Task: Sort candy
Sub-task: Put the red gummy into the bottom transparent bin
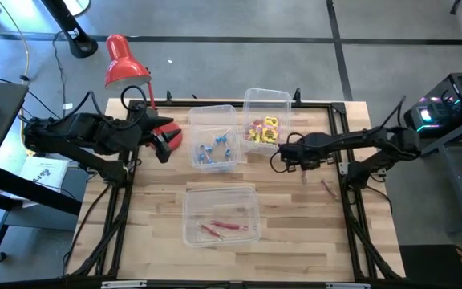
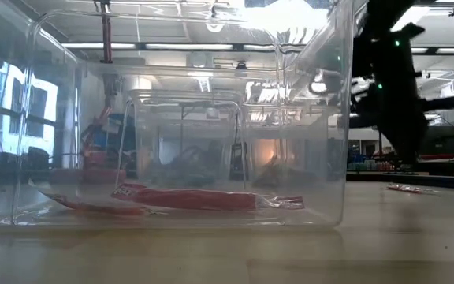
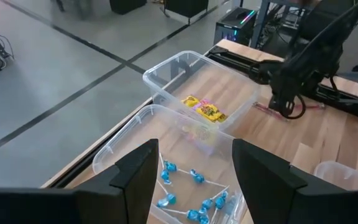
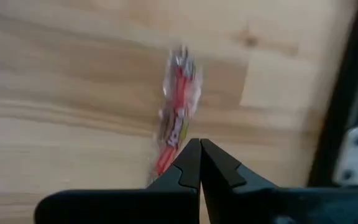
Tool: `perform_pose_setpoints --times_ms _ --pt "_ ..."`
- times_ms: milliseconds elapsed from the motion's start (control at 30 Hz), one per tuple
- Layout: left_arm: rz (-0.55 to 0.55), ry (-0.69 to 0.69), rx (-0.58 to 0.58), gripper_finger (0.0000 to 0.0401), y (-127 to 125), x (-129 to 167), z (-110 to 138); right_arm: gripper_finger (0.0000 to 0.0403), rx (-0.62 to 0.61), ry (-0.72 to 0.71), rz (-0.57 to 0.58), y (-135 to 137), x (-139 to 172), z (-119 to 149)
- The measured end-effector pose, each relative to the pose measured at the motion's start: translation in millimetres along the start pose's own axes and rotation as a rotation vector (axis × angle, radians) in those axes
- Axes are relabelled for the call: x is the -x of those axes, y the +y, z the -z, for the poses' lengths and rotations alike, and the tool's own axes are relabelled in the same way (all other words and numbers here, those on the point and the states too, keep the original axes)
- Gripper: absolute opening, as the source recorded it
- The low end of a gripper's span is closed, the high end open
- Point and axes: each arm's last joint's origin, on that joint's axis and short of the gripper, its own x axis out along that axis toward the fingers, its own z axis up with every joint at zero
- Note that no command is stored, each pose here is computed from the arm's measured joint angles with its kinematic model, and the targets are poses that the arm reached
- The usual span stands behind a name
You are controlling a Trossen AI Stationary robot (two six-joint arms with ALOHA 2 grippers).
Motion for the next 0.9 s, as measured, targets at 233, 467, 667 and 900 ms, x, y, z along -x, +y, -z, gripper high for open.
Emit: perform_pose_setpoints --times_ms 233,467,667,900 --pt "0.003 0.002 0.012 0.0199 0 0 0 0.0 -0.021 0.017 -0.037 -3 -25 6" --pt "0.004 0.003 0.035 0.0199 0 0 0 0.0054 0.008 0.005 -0.086 1 -25 2" --pt "0.005 0.003 0.047 0.0199 0 0 0 0.0138 0.033 -0.003 -0.123 3 -29 2" --pt "0.011 0.006 0.061 0.0199 -1 0 0 0.0193 -0.05 0.043 -0.108 -9 -49 1"
